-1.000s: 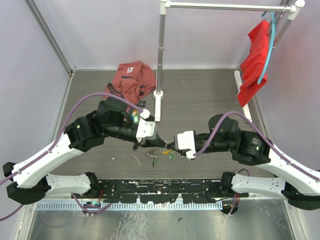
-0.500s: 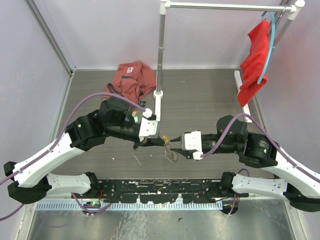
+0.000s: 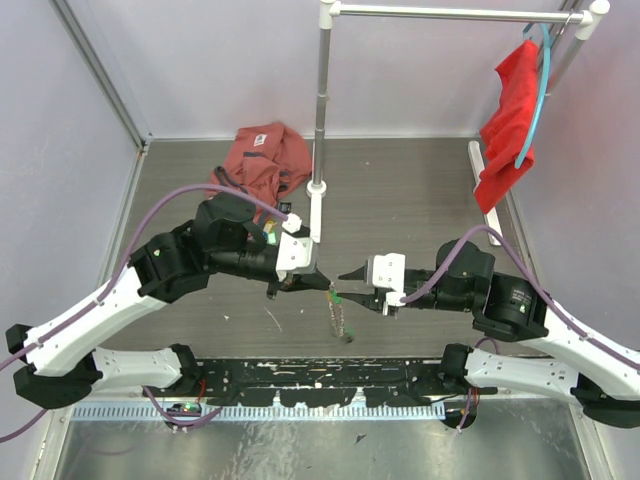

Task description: Put the keys on the keyring

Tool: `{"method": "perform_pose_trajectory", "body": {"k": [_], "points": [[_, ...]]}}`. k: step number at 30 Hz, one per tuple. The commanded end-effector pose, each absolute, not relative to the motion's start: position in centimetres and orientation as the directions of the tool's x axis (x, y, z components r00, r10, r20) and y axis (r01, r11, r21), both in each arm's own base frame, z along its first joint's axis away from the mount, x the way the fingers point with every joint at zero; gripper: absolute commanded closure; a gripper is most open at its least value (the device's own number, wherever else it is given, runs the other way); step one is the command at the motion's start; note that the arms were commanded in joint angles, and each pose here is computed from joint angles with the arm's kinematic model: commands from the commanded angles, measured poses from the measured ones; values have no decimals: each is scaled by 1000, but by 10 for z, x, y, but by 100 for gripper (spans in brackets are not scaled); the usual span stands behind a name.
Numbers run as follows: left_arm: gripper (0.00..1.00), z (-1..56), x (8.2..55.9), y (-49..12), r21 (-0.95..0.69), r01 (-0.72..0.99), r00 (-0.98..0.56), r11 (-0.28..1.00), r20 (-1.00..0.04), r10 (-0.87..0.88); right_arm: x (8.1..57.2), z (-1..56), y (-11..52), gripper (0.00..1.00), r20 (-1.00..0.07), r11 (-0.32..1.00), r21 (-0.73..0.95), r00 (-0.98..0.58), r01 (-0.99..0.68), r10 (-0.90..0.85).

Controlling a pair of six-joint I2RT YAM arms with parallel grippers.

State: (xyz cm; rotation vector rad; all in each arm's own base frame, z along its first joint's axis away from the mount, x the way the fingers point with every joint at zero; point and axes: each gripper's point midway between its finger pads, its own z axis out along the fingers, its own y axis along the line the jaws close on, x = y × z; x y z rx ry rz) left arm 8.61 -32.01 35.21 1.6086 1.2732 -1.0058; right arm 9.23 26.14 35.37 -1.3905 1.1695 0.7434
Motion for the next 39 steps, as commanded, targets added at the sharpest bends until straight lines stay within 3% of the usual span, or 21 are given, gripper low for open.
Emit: {"method": "perform_pose_trajectory", "body": {"k": [1,17,25,28,34,39], "points": [[100,385,84,-321,167,980,184,-105,-966,182,87,390,265,64,-948,154,-317,309,-936,-75],[100,395,81,-321,152,984,162,-90,-980,116,85,389,277,67,-961,133,-276,274,-952,-33],[100,395,80,-320,156,984,166,-91,-979,116,86,386,280,98,-962,129,-273,269,-953,-46],[100,395,80,-319,156,984,166,-89,-979,120,87,383,277,99,-961,133,-273,264,-953,-80],[70,390,79,-316,143,986,153,-85,-980,130,89,375,264,99,-943,119,-281,251,-952,-220],[66,376,84,-318,129,990,137,-63,-978,159,85,366,252,99,-917,97,-212,164,-972,-362]]}}
